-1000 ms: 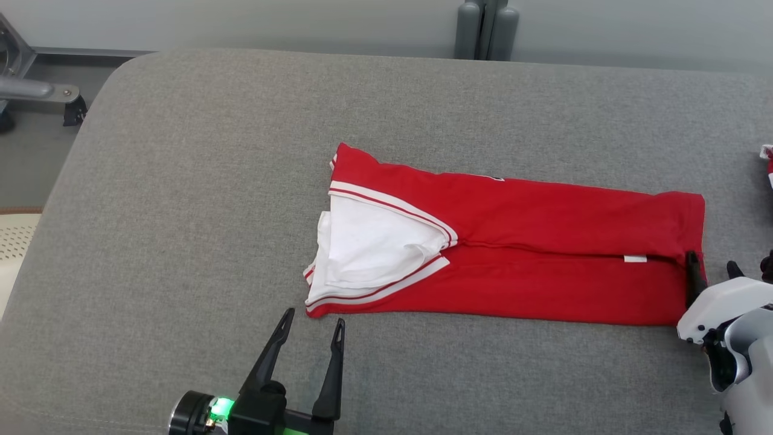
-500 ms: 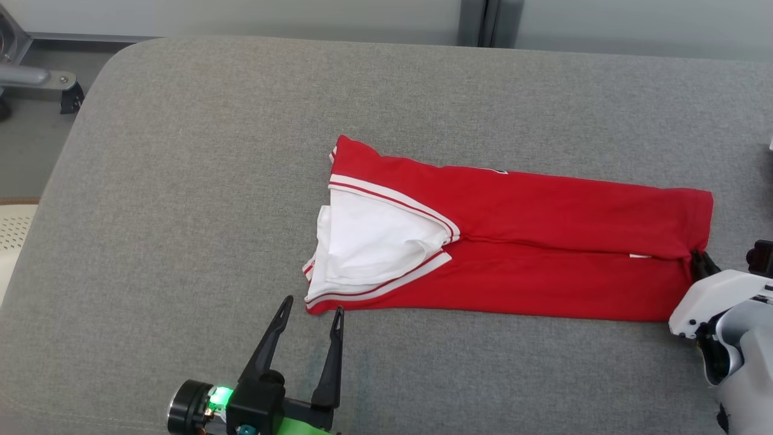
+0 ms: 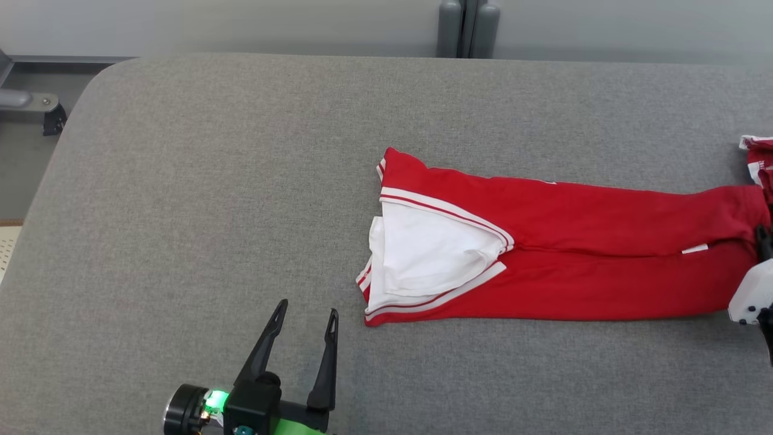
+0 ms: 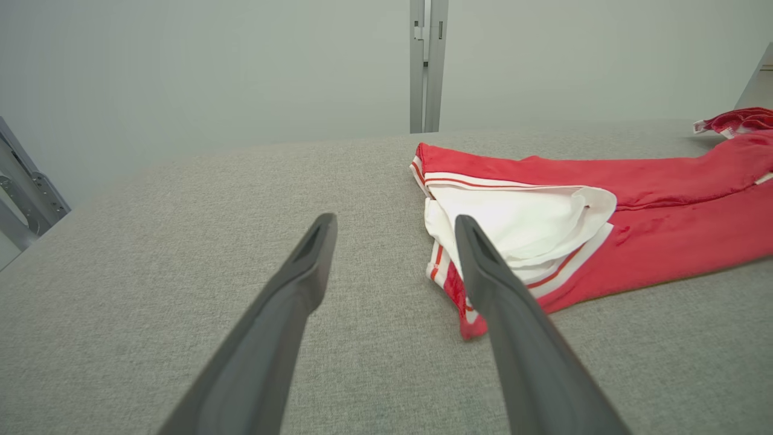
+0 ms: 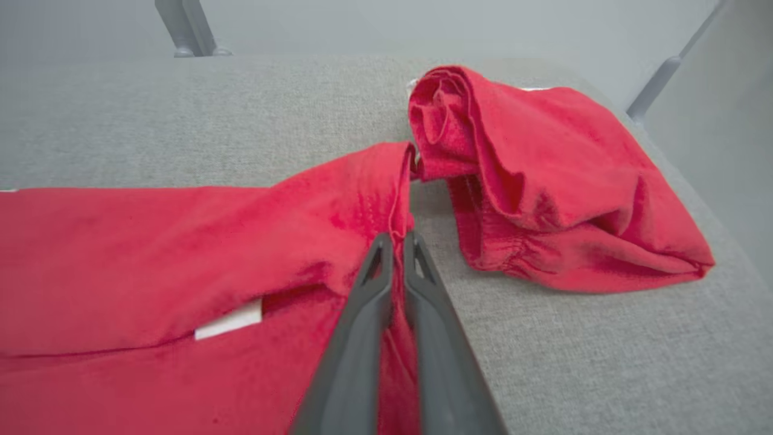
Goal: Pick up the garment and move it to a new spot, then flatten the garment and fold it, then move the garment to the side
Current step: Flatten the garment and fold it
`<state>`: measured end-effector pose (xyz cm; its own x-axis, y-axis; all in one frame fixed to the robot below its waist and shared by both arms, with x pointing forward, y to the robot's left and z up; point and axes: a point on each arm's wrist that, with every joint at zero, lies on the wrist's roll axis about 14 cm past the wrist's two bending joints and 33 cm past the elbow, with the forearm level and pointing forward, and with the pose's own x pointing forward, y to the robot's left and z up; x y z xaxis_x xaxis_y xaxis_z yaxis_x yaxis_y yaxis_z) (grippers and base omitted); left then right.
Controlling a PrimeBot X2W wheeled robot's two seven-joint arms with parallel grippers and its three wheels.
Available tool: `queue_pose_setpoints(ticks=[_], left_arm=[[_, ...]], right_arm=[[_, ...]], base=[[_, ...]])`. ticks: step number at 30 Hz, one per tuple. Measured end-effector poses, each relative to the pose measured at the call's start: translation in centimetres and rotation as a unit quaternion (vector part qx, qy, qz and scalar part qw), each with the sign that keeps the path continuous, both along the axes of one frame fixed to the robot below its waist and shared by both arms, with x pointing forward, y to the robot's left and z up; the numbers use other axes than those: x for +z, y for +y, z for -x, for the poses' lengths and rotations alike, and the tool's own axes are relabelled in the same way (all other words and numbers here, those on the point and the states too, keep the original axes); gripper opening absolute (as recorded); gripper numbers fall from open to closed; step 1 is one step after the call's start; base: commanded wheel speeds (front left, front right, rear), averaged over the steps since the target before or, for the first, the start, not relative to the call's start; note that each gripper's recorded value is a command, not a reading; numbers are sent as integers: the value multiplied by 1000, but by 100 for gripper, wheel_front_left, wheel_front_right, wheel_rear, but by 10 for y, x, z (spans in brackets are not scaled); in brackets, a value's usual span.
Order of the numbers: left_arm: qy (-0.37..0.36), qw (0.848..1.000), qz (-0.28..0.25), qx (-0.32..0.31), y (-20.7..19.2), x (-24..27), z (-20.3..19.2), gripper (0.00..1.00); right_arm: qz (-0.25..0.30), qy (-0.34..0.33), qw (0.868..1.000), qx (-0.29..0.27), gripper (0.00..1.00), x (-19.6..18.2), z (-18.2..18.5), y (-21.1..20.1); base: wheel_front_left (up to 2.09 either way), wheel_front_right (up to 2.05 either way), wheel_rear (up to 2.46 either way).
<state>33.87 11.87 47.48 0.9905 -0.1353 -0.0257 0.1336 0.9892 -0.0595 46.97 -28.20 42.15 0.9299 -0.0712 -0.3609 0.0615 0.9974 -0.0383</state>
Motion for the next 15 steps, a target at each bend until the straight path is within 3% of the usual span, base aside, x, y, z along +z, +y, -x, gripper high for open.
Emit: queue_pose_setpoints(ticks=[8, 15], left_arm=[[-8, 1000, -1, -4, -2, 5, 8, 100], [-10, 1000, 0, 9, 5, 7, 16, 100]], right_arm=[[-36, -69, 994, 76, 0, 49, -9, 65], [-78, -112, 978, 158, 0, 89, -11, 146]], base=[[0, 0, 0], [0, 0, 0]])
